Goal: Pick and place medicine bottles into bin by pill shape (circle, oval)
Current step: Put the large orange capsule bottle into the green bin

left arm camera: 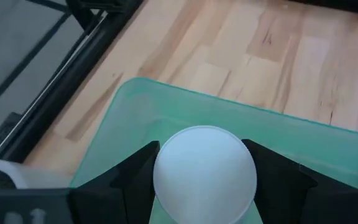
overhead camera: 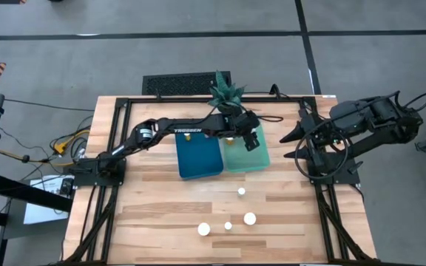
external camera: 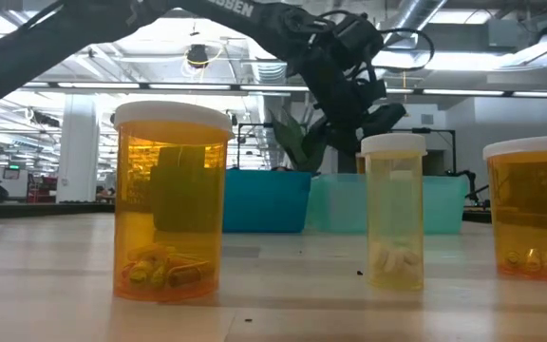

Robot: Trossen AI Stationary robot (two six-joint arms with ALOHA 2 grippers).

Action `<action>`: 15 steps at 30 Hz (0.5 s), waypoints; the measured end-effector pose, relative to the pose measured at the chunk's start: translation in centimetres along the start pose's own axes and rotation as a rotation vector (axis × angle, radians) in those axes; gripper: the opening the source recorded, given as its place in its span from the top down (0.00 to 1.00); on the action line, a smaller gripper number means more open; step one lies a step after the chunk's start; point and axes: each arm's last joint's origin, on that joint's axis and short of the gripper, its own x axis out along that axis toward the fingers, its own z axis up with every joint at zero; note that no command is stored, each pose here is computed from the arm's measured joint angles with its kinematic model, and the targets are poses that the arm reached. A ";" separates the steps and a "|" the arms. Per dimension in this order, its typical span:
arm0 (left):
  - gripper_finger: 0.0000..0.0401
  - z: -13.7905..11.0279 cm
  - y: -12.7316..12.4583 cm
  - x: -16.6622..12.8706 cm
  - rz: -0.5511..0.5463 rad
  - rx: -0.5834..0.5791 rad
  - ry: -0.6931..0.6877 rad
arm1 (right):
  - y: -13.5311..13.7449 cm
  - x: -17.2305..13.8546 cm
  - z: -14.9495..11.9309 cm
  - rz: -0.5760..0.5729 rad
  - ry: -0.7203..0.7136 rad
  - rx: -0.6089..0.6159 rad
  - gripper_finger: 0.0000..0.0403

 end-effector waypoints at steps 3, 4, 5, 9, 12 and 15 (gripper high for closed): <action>0.48 -0.5 -0.2 0.4 0.005 -0.017 -0.003 | 0.0 0.0 0.0 0.000 0.000 0.000 0.41; 0.48 -0.6 -0.2 0.5 0.005 -0.025 0.001 | 0.0 0.0 0.0 0.000 0.000 0.000 0.41; 0.48 -0.6 -0.2 0.5 0.004 -0.033 0.002 | 0.0 0.0 0.0 0.000 0.000 0.000 0.41; 0.48 -1.0 -0.5 0.9 0.005 -0.055 0.021 | 0.0 0.0 0.0 0.000 0.000 0.000 0.41; 0.48 -1.3 -1.0 0.9 0.058 -0.092 0.023 | 0.0 0.0 0.0 0.000 0.001 -0.001 0.41; 0.48 -1.1 -1.1 0.6 0.096 -0.210 -0.002 | 0.0 0.0 0.0 -0.001 0.004 -0.001 0.41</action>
